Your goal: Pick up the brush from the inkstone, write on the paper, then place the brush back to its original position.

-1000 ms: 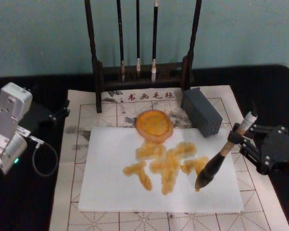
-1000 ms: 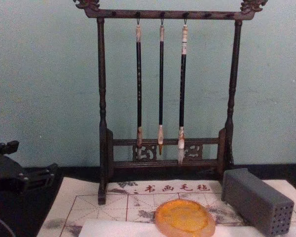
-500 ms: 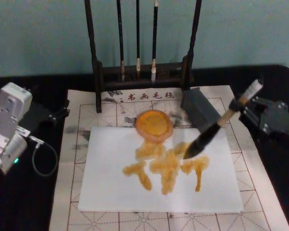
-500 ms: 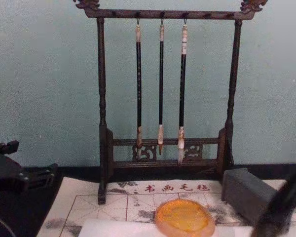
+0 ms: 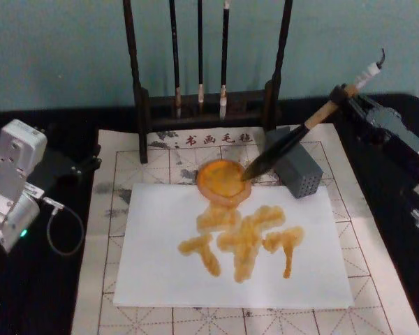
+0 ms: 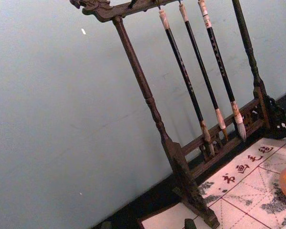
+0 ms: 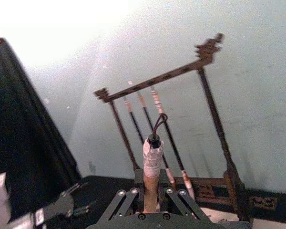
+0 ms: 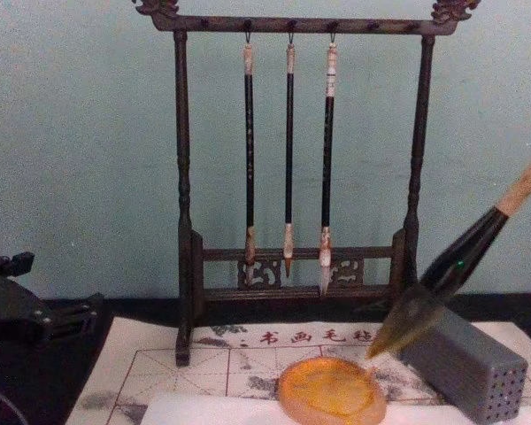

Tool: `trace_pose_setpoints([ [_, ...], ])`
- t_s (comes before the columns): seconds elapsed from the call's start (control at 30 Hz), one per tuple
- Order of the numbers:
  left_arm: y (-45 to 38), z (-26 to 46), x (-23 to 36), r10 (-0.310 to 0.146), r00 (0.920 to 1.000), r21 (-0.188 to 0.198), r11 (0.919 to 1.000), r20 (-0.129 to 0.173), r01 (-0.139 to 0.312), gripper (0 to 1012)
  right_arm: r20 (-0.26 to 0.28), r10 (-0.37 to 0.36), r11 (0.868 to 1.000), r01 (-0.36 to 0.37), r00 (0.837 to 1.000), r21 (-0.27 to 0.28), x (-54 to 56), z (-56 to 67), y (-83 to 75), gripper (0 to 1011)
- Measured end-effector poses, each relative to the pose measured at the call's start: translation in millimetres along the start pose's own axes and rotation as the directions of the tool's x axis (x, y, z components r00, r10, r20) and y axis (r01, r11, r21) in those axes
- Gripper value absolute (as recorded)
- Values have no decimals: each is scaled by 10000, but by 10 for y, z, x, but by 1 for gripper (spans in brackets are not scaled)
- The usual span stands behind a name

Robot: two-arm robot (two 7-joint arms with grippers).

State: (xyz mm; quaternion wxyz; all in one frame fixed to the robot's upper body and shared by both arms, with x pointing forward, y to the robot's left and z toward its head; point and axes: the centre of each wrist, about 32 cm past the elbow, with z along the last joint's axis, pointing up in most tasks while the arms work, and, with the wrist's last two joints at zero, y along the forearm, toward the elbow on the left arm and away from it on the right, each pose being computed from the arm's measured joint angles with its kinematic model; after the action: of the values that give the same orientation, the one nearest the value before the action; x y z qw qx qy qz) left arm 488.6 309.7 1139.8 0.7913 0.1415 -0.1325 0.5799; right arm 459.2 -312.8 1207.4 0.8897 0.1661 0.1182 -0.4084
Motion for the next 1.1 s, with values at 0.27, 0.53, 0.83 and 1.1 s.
trace_pose_setpoints([
  [0.27,0,0,0,0,10000,0,10000,0,0,1001,-1415,-724,9973,732,9873,4,117,-101,230,182],
  [0.53,0,0,0,-1,10000,0,10000,0,1,1001,-2918,-1681,9852,1704,9416,-177,274,-238,397,182],
  [0.83,0,0,0,0,10000,0,10000,0,0,1001,-3982,-2322,9717,2300,8874,-539,391,-375,490,182],
  [1.1,0,0,0,-1,10000,0,10000,0,1,1001,-4736,-2625,9638,2523,8407,-863,448,-458,533,182],
])
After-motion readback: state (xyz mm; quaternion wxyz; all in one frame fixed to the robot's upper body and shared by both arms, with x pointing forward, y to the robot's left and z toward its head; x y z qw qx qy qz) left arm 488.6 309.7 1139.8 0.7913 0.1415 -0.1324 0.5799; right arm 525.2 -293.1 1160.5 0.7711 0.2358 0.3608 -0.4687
